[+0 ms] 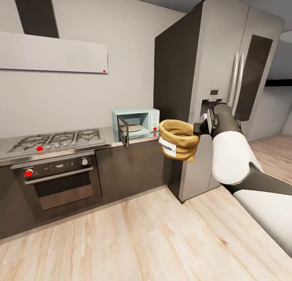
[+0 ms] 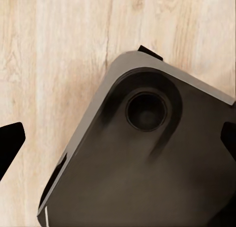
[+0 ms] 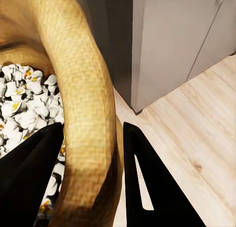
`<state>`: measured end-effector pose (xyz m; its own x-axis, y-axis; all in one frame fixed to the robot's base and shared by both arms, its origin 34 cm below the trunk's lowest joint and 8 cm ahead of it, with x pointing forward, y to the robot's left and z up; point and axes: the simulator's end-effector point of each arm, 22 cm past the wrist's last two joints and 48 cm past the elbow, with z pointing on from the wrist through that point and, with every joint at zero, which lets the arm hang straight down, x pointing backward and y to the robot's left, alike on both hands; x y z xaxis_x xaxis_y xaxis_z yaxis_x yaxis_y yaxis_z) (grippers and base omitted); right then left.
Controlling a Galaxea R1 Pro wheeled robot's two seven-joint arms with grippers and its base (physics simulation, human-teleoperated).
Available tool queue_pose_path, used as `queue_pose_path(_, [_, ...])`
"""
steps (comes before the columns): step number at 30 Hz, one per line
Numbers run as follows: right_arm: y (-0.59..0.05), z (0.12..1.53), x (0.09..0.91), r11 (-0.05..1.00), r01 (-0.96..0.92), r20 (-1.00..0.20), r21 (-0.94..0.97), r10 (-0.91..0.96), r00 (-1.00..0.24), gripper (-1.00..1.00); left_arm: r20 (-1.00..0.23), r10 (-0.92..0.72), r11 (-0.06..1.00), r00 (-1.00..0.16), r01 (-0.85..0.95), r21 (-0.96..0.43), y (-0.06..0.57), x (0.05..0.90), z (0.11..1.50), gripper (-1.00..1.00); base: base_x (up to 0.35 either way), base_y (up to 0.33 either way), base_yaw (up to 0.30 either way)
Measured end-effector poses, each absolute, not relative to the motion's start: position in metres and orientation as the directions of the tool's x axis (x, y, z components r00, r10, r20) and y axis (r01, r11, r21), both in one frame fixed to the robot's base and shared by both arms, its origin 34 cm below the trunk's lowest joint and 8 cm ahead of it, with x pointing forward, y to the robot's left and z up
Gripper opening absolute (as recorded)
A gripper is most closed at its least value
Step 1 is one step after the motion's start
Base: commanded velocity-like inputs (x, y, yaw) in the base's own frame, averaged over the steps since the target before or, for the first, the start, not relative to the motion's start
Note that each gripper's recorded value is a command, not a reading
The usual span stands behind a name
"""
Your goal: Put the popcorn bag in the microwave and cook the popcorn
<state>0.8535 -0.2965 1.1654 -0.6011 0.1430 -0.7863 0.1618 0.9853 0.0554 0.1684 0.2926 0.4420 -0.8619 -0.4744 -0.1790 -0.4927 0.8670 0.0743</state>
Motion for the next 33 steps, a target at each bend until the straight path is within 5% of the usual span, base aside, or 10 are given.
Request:
queue_pose_path(26, [-0.2981, 1.1658, 0.8535, 0.984, 0.165, -0.787, 0.059, 0.148, -0.599, -1.0, -0.183, -0.49, 0.857, -0.852, -0.509, 0.076, 0.2951, 0.169, 0.4422, 1.0, 0.29, -0.141, 0.266])
queue_pose_path(33, [-0.3007, 1.1651, 0.8535, 0.984, 0.171, -0.786, 0.059, 0.151, -0.599, -1.0, -0.191, -0.489, 0.858, -0.851, -0.509, 0.072, 0.293, 0.1717, 0.4424, 1.0, 0.129, -0.061, 0.058])
